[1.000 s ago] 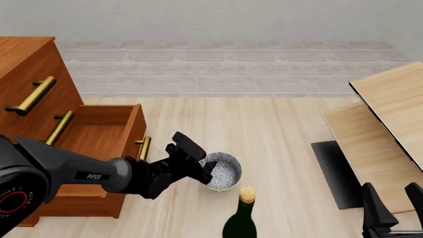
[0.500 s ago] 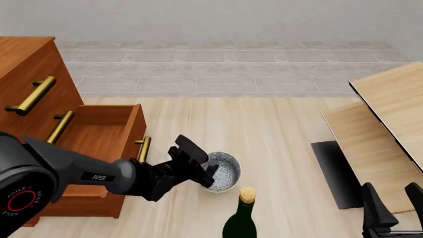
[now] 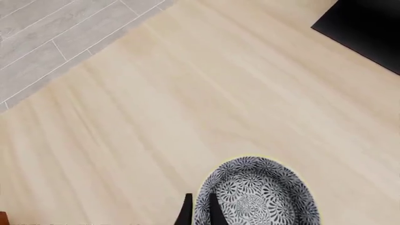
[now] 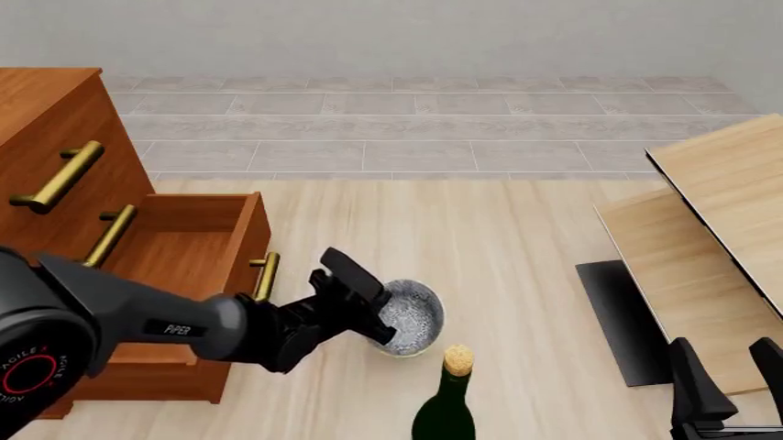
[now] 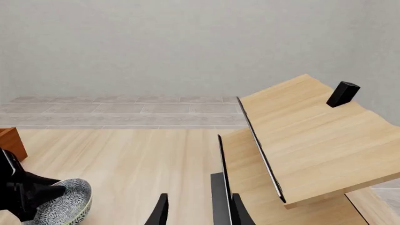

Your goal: Put the bowl on top of the cabinet.

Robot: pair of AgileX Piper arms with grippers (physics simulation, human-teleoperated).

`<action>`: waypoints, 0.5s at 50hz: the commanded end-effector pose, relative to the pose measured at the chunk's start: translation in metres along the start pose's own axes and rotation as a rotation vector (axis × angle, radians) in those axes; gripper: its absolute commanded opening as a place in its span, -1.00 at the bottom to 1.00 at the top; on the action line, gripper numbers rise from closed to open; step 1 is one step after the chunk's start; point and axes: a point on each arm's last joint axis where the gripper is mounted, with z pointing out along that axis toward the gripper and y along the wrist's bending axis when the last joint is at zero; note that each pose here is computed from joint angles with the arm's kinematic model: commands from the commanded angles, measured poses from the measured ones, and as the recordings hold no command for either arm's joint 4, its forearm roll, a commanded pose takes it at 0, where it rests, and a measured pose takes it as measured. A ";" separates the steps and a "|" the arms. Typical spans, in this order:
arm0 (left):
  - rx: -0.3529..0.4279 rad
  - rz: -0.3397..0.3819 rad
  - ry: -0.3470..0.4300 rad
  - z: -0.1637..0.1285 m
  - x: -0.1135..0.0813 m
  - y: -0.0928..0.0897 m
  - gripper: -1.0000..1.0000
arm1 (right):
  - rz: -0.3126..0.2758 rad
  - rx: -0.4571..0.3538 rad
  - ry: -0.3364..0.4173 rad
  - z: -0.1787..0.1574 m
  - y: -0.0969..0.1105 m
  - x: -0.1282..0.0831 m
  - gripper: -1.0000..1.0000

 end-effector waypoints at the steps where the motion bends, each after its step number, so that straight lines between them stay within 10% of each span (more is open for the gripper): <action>1: -0.021 -0.007 -0.016 -0.004 -0.003 0.009 -1.00 | 0.000 0.000 0.000 0.000 0.000 0.000 1.00; 25: -0.121 -0.105 -0.229 -0.085 -0.063 0.045 -1.00 | 0.000 0.000 0.000 0.000 0.000 0.000 1.00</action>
